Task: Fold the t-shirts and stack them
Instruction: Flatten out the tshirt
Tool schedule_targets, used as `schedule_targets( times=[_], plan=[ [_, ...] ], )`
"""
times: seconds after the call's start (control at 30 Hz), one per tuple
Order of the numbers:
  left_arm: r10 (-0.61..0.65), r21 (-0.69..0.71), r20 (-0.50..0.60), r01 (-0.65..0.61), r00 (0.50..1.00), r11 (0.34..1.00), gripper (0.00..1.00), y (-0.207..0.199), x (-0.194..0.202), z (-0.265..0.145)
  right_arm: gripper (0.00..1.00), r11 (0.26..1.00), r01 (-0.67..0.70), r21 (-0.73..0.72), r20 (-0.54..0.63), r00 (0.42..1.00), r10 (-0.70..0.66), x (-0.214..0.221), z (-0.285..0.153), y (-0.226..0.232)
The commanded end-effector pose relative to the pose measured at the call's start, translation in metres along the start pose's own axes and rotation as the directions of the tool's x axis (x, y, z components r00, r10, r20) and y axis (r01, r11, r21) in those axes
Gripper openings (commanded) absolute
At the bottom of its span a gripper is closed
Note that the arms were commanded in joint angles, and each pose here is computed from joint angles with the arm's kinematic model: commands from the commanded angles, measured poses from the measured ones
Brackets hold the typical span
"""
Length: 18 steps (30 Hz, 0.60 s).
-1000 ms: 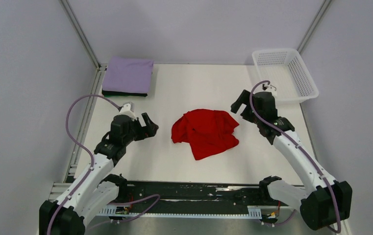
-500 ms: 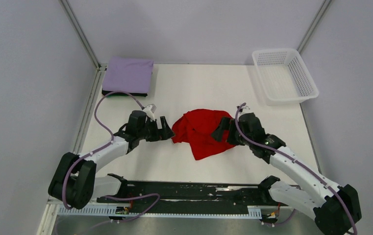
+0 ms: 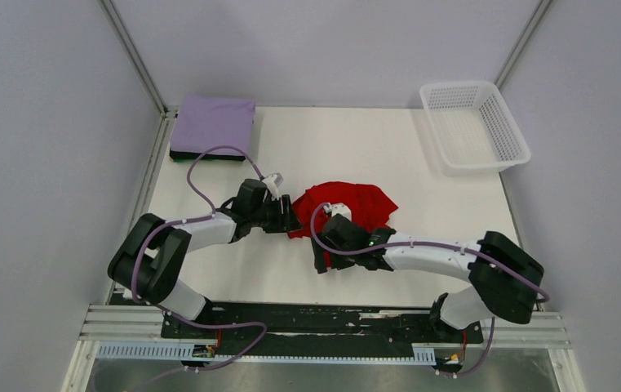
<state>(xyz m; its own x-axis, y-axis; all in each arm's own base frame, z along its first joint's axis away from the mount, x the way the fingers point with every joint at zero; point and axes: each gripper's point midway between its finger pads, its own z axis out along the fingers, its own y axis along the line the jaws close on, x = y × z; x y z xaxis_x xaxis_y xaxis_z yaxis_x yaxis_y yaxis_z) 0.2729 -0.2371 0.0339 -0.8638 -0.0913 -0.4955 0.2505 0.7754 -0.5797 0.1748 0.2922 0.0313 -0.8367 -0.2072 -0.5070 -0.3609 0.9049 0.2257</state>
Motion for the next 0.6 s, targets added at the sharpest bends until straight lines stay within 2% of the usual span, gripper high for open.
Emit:
schedule_targets(
  times=[0.0,0.03,0.1,0.27,0.4,0.43,0.57],
  plan=[
    [0.034,0.023,0.057,-0.035,0.998,0.999,0.18,-0.012,-0.02,0.001,0.73,0.996,-0.029,0.081,0.073,0.997,0.023,-0.028,0.019,0.006],
    [0.034,0.015,0.051,-0.035,0.998,0.999,0.1,-0.01,-0.019,0.0,0.68,0.991,-0.045,0.123,0.063,0.997,0.037,-0.025,0.022,0.0],
    [0.039,-0.002,0.064,-0.039,0.997,0.999,0.0,-0.009,-0.02,-0.005,0.59,0.974,-0.079,0.21,0.052,0.996,0.069,-0.019,0.028,-0.015],
    [0.056,-0.018,0.129,-0.055,0.99,0.998,0.0,-0.013,-0.029,-0.024,0.32,0.917,-0.13,0.377,0.061,0.991,0.115,-0.005,0.023,-0.05],
    [0.067,-0.032,0.159,-0.063,0.985,0.998,0.0,-0.018,-0.034,-0.042,0.03,0.84,-0.178,0.512,0.092,0.984,0.152,0.002,0.011,-0.082],
    [0.069,-0.045,0.171,-0.062,0.983,0.997,0.0,-0.017,-0.036,-0.045,0.0,0.826,-0.188,0.532,0.106,0.982,0.155,0.001,0.006,-0.088],
    [0.079,-0.104,0.226,-0.056,0.971,0.993,0.0,-0.015,-0.044,-0.067,0.0,0.812,-0.225,0.538,0.216,0.968,0.125,-0.022,-0.022,-0.098]
  ],
)
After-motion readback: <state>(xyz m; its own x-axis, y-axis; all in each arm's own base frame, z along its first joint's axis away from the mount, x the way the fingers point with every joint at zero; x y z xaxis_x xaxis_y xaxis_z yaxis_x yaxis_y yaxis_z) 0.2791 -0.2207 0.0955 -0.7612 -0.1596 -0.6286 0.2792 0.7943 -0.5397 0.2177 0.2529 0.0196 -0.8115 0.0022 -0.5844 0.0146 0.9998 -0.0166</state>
